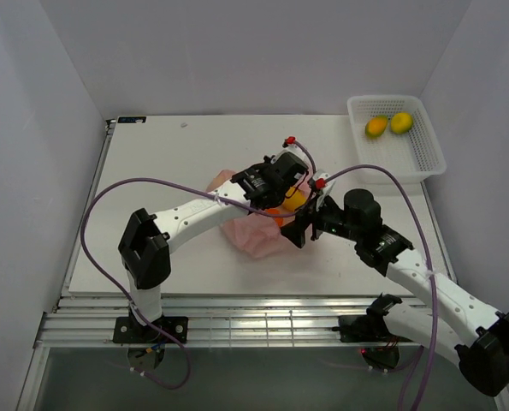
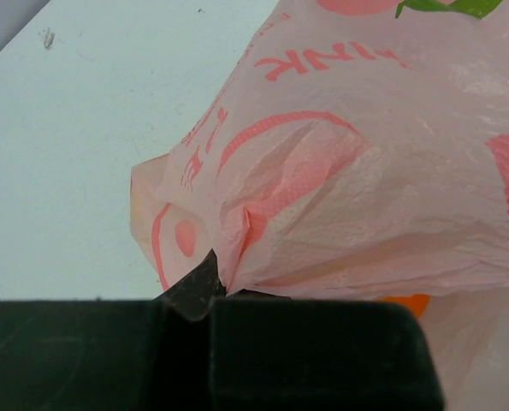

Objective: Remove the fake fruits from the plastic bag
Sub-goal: Adjust the plastic bag at the center of the board, then take out the fake fruit from the plastic bag.

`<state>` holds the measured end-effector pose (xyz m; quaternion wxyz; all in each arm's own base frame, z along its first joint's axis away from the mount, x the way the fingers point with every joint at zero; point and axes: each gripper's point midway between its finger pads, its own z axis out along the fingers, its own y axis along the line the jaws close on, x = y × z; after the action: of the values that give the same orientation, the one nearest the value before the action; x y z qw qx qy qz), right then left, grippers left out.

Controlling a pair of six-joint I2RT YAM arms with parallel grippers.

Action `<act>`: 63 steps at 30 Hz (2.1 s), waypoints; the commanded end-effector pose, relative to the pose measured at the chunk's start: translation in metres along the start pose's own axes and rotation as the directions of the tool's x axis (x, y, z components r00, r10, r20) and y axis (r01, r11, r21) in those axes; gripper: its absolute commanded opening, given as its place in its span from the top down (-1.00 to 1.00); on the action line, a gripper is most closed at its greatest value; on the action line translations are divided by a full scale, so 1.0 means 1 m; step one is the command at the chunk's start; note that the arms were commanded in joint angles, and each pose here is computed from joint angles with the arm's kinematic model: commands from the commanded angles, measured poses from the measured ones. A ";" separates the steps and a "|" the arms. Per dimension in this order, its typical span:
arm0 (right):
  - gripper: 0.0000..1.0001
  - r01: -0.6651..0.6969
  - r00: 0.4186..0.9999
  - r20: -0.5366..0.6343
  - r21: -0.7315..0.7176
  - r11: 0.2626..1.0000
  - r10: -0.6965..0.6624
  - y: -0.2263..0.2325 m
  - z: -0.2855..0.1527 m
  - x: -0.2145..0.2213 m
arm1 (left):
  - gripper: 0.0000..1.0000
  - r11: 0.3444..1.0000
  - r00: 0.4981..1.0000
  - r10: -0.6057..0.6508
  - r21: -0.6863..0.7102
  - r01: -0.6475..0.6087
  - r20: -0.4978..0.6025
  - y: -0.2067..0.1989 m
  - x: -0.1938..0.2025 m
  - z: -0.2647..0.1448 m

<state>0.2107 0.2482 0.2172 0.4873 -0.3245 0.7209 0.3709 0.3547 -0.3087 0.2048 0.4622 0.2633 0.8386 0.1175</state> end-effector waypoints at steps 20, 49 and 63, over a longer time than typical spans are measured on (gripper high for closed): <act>-0.80 -0.073 0.994 0.098 0.369 0.926 0.039 -0.051 0.058 0.044 | 1.00 0.940 0.960 -0.266 0.196 0.279 -0.090 -0.016 -0.016 -0.029; -0.81 0.032 0.999 -0.021 0.373 0.927 -0.026 -0.071 0.111 0.078 | 1.00 0.891 0.938 -0.328 0.295 0.346 -0.110 -0.015 -0.009 -0.036; -0.93 0.012 0.994 -0.104 0.446 0.895 0.039 -0.084 0.101 0.114 | 1.00 0.894 0.940 -0.323 0.290 0.341 -0.111 -0.017 -0.005 -0.033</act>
<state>0.2873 0.2784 0.0693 0.5057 -0.2304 0.8099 0.1879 0.3259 -0.3249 0.1958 0.3804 0.1919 0.9024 -0.0638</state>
